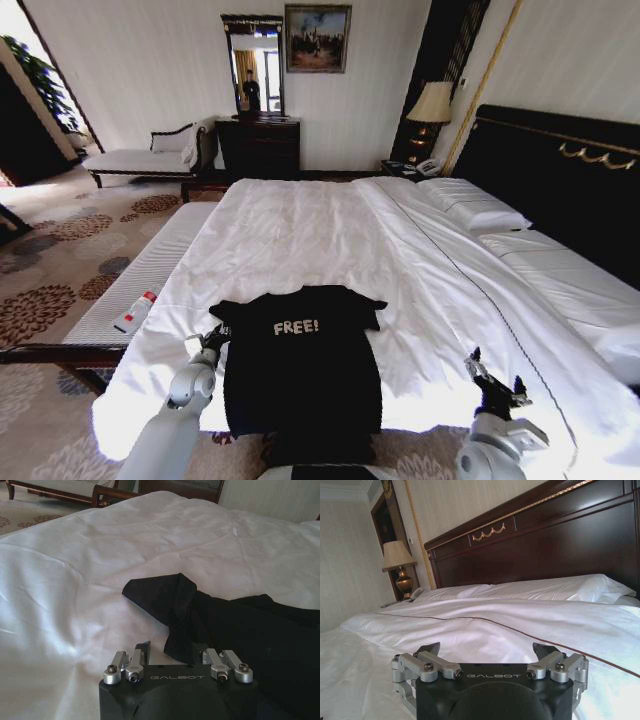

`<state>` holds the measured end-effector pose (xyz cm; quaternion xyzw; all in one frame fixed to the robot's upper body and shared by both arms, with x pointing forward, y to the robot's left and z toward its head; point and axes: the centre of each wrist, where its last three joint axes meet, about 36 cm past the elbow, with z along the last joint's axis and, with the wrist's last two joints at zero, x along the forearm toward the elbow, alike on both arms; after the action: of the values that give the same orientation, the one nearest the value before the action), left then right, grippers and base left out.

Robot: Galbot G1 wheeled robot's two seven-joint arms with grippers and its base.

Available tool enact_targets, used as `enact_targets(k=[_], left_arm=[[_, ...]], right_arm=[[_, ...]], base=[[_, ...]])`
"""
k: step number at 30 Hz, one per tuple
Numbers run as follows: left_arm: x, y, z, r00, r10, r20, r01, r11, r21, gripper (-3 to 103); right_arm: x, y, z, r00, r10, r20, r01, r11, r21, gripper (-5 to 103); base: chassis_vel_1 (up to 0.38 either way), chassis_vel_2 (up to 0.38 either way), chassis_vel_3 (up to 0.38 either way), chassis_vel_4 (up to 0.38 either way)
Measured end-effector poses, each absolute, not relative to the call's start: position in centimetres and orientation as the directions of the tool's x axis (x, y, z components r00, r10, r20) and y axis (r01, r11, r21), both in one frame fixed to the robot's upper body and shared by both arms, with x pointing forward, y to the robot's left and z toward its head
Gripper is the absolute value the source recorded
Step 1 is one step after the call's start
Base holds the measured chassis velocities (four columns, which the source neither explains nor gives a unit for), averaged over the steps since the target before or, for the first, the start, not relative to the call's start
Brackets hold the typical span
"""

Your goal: Fold the clothes on the bed.

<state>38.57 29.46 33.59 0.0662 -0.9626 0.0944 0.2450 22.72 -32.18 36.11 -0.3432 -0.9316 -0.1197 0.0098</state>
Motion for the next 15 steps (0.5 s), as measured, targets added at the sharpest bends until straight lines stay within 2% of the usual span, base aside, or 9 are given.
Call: enact_targets(k=[1,2,4,5,6,8,11,13,15], left_arm=[[38.43,29.45,33.50,-0.870,-0.081,0.486,-0.174,0.973,-0.149,51],[38.43,29.45,33.50,-0.870,-0.081,0.486,-0.174,0.973,-0.149,51],[38.16,29.37,33.28,-0.868,-0.081,0.490,-0.175,0.973,-0.150,62],[38.13,29.32,33.23,-0.868,-0.081,0.490,-0.176,0.973,-0.152,62],[38.15,29.26,33.16,-0.869,-0.081,0.489,-0.177,0.972,-0.154,69],[38.22,29.23,33.11,-0.869,-0.081,0.488,-0.178,0.972,-0.156,66],[38.61,29.16,33.20,-0.874,-0.082,0.479,-0.179,0.971,-0.161,49],[38.67,29.15,33.21,-0.874,-0.082,0.478,-0.179,0.970,-0.161,49],[39.04,29.12,33.25,-0.877,-0.083,0.473,-0.181,0.970,-0.165,39]], right_arm=[[22.71,-32.20,36.12,-0.764,0.637,0.100,0.642,0.736,0.216,100],[22.71,-32.20,36.12,-0.764,0.637,0.100,0.642,0.736,0.216,100],[22.70,-32.22,36.12,-0.764,0.638,0.100,0.643,0.735,0.215,100],[22.70,-32.22,36.12,-0.764,0.638,0.100,0.643,0.735,0.215,100],[22.71,-32.21,36.12,-0.764,0.638,0.100,0.642,0.735,0.215,100],[22.71,-32.18,36.10,-0.764,0.637,0.101,0.642,0.736,0.215,100],[22.74,-32.14,35.92,-0.764,0.636,0.105,0.642,0.736,0.214,100],[22.75,-32.14,35.88,-0.764,0.636,0.106,0.643,0.736,0.213,100],[22.79,-32.07,35.63,-0.764,0.636,0.111,0.643,0.736,0.212,100]], base=[[0.000,0.000,0.000,0.000],[0.000,0.000,0.000,0.000],[0.000,0.000,0.000,0.000],[0.000,0.000,0.000,0.000],[0.000,0.000,0.000,0.000],[0.000,0.000,0.000,0.000],[0.000,0.000,0.000,0.000],[0.000,0.000,0.000,0.000],[0.000,0.000,0.000,0.000]])
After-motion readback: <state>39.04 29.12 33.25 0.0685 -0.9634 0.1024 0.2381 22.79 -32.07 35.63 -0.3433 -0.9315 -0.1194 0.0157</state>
